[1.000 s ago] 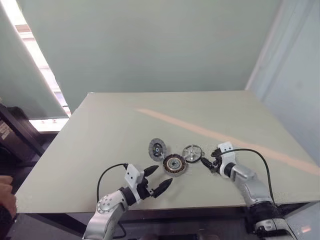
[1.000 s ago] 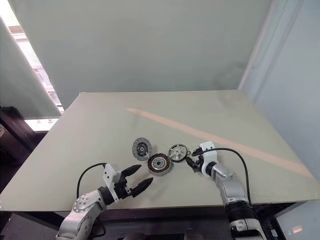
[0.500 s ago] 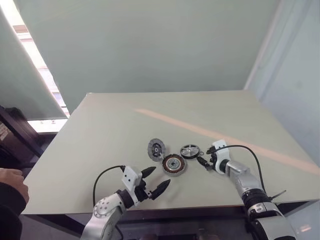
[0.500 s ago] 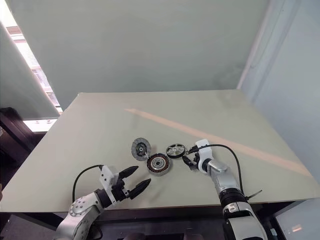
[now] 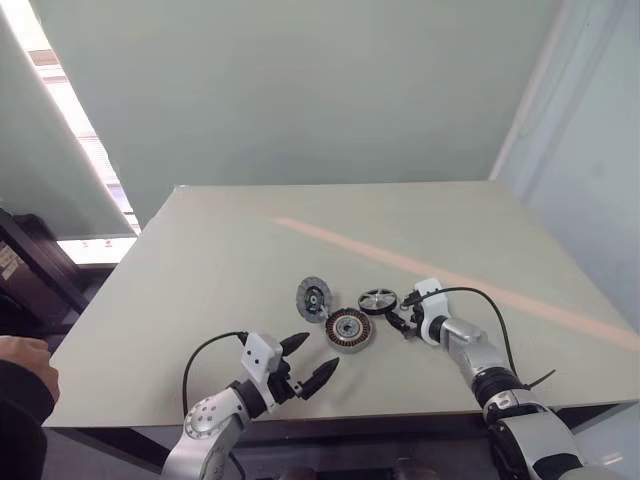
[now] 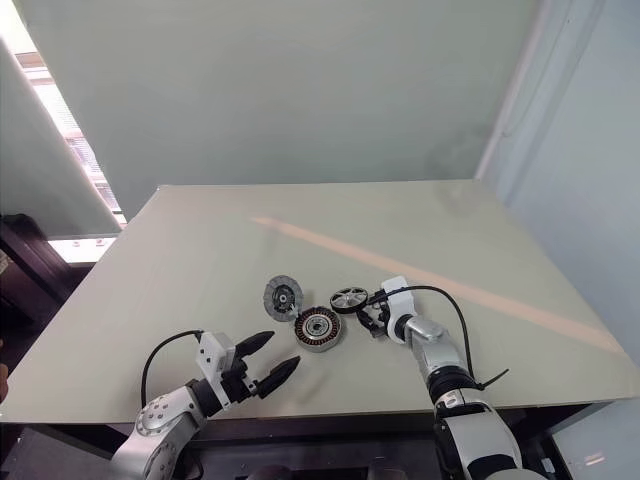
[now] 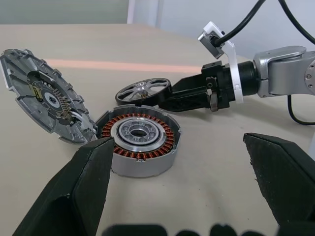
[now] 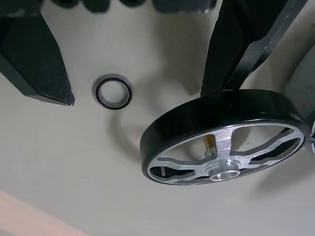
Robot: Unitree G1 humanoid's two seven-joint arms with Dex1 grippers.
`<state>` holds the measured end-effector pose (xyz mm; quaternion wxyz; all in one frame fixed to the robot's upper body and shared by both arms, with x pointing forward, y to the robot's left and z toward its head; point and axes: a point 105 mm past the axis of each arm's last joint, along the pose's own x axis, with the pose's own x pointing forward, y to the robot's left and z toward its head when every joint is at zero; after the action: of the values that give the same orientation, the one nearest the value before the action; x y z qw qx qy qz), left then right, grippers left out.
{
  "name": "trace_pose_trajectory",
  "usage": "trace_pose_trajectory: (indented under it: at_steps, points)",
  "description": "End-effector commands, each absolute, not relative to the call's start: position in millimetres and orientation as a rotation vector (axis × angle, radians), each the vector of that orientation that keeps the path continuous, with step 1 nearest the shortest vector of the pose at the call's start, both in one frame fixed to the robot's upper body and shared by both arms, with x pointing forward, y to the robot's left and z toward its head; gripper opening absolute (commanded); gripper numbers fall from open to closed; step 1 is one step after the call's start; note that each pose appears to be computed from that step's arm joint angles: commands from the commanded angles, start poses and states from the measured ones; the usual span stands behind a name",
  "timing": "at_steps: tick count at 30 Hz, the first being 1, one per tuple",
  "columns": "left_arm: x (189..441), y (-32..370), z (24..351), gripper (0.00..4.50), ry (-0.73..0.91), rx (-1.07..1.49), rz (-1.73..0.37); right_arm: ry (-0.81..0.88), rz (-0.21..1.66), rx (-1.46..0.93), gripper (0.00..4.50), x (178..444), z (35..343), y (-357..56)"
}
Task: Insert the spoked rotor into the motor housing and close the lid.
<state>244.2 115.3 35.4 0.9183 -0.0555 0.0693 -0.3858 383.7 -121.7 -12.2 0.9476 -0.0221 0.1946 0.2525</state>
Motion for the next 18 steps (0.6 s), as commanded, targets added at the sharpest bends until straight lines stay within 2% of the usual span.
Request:
trace_pose_trajectory:
  at_steps: [1, 11, 14, 18]
  points:
    - [248.4, 115.0, 54.0, 4.50, 0.065, -0.084, -0.798, 0.337, 0.513, -0.066, 4.48, 394.4, 4.3, -119.7]
    - [247.5, 111.1, 53.9, 4.50, 0.063, -0.089, -0.811, 0.352, 0.497, -0.075, 4.48, 393.6, -1.0, -121.9]
    - [247.2, 109.7, 53.6, 4.50, 0.063, -0.091, -0.814, 0.351, 0.492, -0.077, 3.88, 393.5, -1.7, -121.9]
    - [246.6, 108.1, 52.8, 4.50, 0.064, -0.094, -0.819, 0.355, 0.489, -0.079, 2.48, 392.9, -3.4, -122.1]
